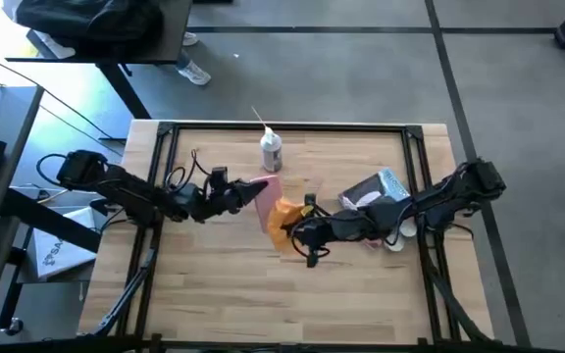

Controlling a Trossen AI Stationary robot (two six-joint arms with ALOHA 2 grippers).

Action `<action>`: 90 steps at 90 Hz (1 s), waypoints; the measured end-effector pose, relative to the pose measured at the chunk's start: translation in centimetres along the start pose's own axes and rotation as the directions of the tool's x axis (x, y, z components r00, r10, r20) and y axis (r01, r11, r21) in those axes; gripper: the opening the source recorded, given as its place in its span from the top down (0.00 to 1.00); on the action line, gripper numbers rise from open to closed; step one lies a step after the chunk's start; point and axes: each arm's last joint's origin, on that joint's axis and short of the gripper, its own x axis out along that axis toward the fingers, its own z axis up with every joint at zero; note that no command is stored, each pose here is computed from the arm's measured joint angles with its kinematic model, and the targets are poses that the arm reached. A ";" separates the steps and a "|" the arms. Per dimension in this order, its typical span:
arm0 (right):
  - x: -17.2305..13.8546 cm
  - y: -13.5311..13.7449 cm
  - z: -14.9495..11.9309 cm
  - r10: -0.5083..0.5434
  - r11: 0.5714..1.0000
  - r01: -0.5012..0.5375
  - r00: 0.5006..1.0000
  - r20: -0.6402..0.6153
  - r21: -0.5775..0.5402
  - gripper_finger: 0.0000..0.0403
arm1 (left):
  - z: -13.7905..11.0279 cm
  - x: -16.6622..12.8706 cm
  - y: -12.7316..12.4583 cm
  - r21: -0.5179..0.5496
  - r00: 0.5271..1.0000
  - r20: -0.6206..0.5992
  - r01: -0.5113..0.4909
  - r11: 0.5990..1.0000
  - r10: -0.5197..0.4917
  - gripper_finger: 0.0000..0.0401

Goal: Apply microfiber cloth
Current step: Wipe the back and front of the cellphone using the orange microfiber cloth

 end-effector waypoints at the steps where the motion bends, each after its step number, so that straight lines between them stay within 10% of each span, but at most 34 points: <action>1: 0.0 0.0 0.0 -0.001 1.000 0.001 1.000 0.002 -0.003 1.00 | 0.0 0.0 0.0 0.000 1.000 0.000 0.001 1.000 -0.001 0.96; 90: 0.7 -6.0 0.9 -0.153 0.982 0.176 0.953 0.261 -0.066 1.00 | -1.6 -1.1 -1.5 -0.080 0.993 -0.098 0.061 0.995 -0.069 0.96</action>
